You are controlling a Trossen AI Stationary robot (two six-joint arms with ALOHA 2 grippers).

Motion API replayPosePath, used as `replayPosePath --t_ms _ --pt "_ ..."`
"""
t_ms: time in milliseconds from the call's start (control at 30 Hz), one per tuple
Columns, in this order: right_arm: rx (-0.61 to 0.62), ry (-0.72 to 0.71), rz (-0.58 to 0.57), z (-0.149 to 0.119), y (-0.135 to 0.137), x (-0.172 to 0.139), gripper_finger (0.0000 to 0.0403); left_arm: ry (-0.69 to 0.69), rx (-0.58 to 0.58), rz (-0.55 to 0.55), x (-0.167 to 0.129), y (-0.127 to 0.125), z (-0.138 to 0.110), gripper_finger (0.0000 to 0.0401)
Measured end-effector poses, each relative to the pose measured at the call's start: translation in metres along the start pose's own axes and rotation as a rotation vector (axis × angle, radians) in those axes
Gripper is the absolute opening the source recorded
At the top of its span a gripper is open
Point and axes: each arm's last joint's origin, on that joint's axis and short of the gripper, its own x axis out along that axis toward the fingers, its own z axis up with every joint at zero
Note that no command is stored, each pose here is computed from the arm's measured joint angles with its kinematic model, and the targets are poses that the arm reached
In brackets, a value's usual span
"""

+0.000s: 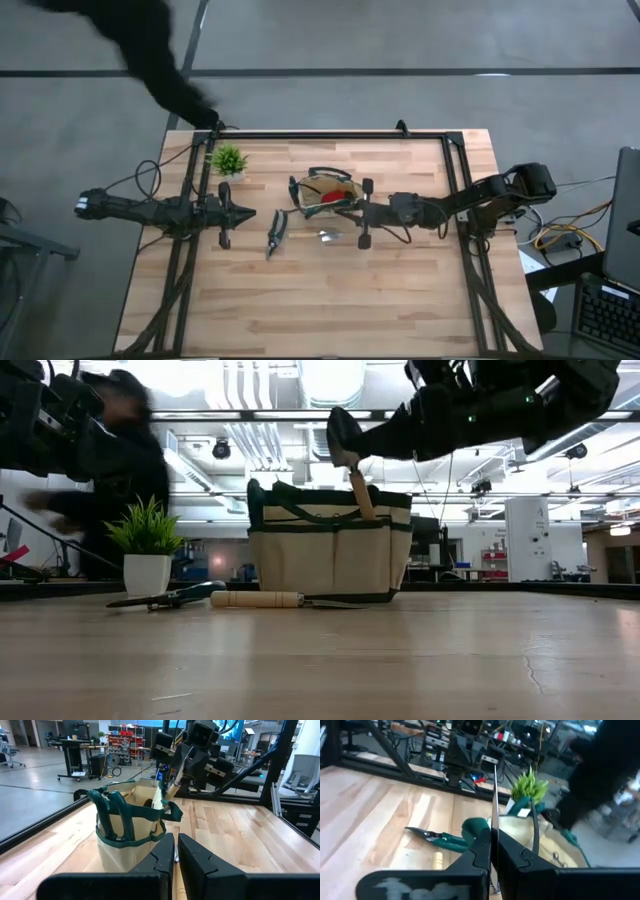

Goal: Pick & Place Garden tools in Gardening bag
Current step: Put the bottom brown trowel into the green bag

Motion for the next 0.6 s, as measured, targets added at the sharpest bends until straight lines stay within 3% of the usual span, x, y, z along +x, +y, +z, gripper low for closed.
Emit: replayPosePath --t_ms 267,500,600 --pt "0.103 0.055 -0.107 -0.009 -0.004 -0.003 0.002 0.0 0.0 0.0 0.0 0.0 0.0 0.003" --pt "0.184 0.073 -0.164 -0.011 -0.006 -0.003 0.0083 0.0 0.0 0.0 0.0 0.0 0.0 0.003" --pt "0.219 0.105 -0.241 -0.014 -0.007 -0.004 0.0112 0.0 0.0 0.0 0.0 0.0 0.0 0.003"
